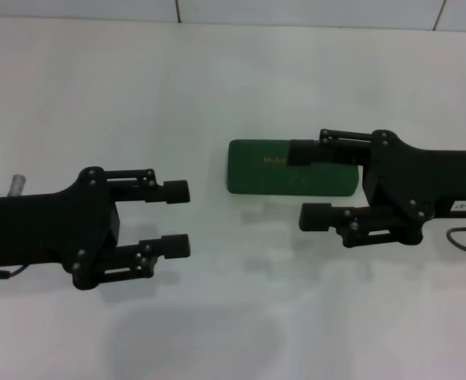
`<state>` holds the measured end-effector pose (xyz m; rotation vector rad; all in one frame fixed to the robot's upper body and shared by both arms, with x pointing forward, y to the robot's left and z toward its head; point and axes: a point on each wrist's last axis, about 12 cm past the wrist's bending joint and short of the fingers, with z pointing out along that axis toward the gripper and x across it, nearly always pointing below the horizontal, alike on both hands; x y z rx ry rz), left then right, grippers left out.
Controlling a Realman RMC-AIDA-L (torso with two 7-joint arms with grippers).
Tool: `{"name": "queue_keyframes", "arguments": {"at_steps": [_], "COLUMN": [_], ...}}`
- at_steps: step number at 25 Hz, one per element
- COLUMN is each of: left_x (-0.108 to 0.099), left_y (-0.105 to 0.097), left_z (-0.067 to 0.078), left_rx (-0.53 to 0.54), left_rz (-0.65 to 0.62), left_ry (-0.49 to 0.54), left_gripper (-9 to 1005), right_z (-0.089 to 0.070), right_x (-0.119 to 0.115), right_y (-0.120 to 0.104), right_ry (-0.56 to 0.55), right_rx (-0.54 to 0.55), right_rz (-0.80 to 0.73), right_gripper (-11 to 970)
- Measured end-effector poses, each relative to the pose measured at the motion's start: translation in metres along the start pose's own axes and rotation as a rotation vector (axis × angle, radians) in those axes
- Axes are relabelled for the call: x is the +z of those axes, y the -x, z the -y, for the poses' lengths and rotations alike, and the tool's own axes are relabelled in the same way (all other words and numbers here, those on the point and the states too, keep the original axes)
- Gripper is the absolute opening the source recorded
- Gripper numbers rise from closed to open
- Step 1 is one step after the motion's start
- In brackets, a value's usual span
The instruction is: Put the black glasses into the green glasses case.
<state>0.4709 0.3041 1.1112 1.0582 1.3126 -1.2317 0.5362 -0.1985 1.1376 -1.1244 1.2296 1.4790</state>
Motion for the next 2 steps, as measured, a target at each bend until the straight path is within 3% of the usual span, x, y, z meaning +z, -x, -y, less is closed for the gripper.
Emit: {"name": "queue_keyframes", "arguments": {"at_steps": [2], "left_x": [0.0003], "left_y": [0.0004], "left_z": [-0.0007], "left_rx": [0.002], "left_rz": [0.0], "left_ry": [0.0], "left_gripper": [576], "right_z": [-0.0003], "right_x": [0.0001], "right_y": [-0.0007], "right_ry": [0.001], "right_rx": [0.003], "right_rz": [-0.001], "right_gripper": [777]}}
